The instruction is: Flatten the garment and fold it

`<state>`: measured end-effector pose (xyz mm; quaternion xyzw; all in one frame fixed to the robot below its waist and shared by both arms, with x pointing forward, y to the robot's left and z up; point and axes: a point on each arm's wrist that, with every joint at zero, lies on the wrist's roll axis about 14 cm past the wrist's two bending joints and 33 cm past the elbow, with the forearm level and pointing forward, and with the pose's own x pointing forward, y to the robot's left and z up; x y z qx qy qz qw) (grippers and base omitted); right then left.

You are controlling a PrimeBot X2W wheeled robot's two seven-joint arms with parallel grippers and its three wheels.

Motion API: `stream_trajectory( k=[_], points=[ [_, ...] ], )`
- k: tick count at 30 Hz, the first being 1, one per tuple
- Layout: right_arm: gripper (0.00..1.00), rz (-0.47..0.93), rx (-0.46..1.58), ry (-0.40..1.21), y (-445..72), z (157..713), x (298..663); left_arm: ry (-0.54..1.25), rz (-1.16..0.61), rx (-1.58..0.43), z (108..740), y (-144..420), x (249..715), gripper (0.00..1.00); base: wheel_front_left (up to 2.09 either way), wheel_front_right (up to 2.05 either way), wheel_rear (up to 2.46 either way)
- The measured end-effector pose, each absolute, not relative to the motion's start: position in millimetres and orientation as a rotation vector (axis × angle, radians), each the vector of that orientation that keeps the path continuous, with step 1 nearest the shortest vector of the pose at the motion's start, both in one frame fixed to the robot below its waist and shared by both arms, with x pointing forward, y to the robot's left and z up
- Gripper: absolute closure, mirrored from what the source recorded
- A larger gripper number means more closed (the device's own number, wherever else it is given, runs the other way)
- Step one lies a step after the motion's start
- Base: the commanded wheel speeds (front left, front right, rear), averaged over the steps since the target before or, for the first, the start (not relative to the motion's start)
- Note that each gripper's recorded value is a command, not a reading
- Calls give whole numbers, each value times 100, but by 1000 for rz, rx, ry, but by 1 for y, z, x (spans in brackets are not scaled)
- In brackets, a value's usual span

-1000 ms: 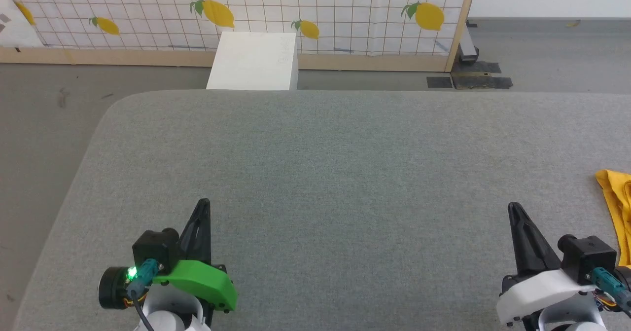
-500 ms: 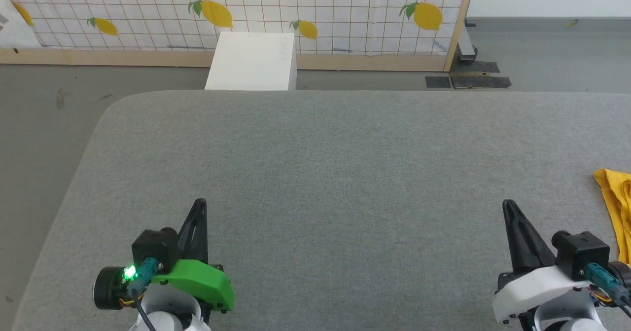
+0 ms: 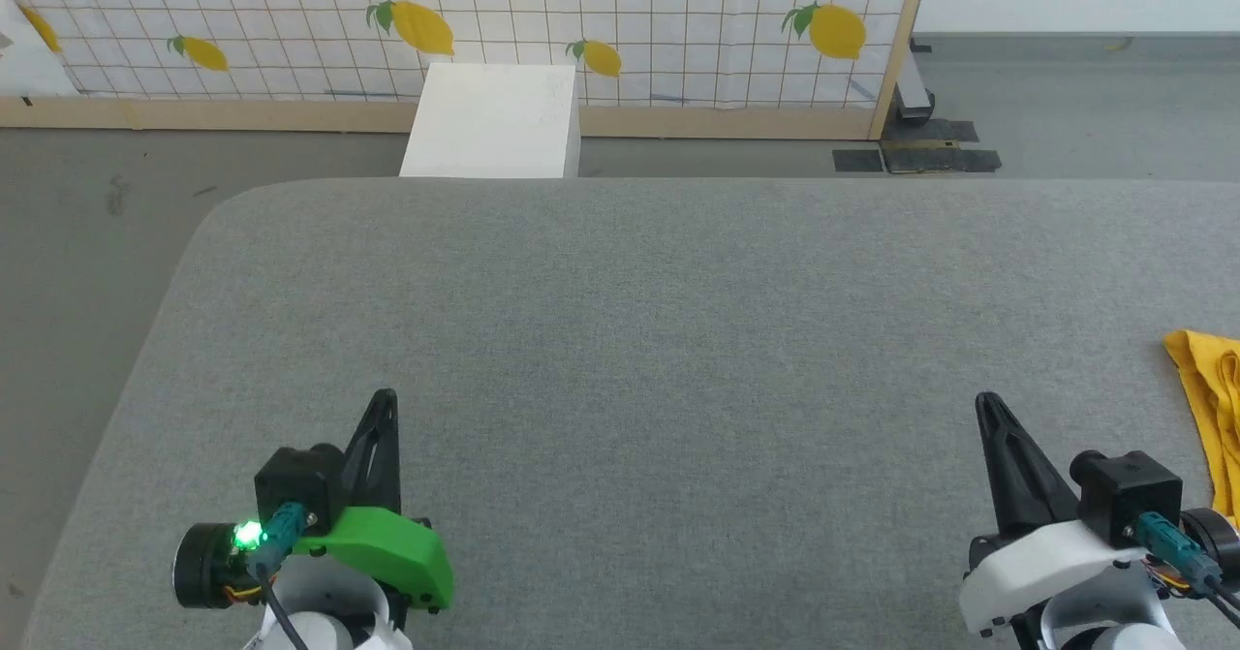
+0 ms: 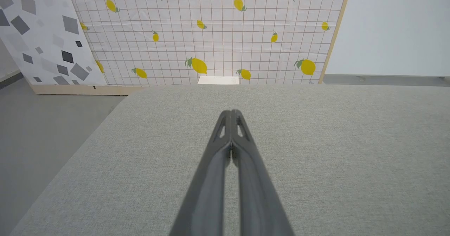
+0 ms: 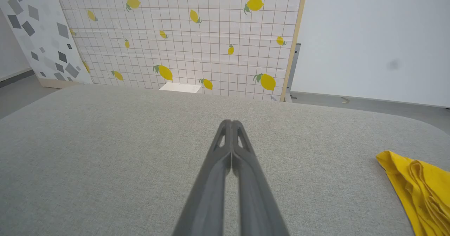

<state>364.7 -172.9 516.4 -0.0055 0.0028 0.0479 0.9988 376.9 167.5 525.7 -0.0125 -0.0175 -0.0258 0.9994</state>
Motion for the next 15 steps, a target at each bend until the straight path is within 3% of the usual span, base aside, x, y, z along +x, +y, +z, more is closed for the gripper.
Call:
stream_trajectory(
  k=[15],
  points=[
    [100,108,-24,10,-169,518,366,-25,-37,5,527,171,376,100,0,0,0]
  ],
)
